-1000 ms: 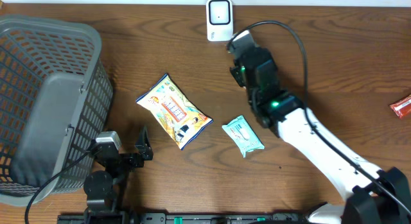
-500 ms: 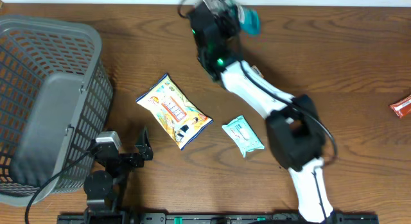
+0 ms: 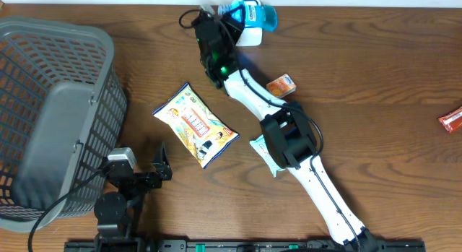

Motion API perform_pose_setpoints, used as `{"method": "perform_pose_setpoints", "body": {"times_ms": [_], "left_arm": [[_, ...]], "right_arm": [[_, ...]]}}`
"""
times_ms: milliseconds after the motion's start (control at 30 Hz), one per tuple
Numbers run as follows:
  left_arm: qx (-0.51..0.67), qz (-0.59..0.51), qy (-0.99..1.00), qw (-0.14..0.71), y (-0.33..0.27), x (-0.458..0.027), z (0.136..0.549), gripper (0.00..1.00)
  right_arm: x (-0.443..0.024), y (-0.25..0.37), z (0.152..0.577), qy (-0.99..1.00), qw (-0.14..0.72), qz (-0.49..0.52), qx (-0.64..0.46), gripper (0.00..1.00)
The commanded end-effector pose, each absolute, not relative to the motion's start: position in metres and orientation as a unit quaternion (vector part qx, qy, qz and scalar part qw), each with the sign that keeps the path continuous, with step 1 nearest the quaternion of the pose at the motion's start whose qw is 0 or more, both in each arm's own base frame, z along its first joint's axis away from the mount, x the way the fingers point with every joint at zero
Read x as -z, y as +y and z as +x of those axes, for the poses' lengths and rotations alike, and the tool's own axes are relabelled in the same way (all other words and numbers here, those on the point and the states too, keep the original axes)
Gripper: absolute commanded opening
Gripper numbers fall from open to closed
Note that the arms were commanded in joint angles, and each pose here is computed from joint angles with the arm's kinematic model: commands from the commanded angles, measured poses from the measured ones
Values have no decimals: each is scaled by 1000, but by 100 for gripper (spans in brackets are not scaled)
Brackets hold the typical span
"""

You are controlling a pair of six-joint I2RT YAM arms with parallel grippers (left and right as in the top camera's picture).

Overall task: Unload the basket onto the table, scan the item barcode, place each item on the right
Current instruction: 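Hold the bottle cap against the scanner face, then carry the bottle to the table's right edge and release it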

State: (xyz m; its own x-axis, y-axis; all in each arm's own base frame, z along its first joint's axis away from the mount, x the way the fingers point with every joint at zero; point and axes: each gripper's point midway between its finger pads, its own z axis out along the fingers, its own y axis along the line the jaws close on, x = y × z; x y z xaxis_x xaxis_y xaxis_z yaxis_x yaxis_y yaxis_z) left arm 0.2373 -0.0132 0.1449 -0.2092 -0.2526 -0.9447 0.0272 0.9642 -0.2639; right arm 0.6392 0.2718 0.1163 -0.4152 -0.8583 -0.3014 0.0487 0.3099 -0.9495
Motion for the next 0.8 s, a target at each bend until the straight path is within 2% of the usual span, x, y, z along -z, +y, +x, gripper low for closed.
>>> {"method": "perform_pose_setpoints", "body": {"times_ms": [0, 167, 400, 567, 700, 767], "left_arm": [[114, -78, 780, 610, -14, -132, 236, 100], [114, -78, 780, 610, -14, -132, 236, 100], [114, -78, 780, 610, -14, -132, 236, 100], [114, -78, 780, 610, -14, -132, 236, 100], [114, -78, 780, 610, -14, -132, 236, 100], [114, -78, 780, 610, -14, -132, 236, 100]], "right_arm": [[-163, 275, 634, 664, 470, -265, 518, 1], [-183, 271, 631, 647, 459, -265, 548, 1], [-237, 240, 615, 687, 450, -197, 535, 1], [-264, 191, 593, 759, 418, -193, 459, 1], [-285, 111, 578, 807, 388, -130, 425, 1], [-280, 76, 577, 825, 365, -114, 416, 1]]}}
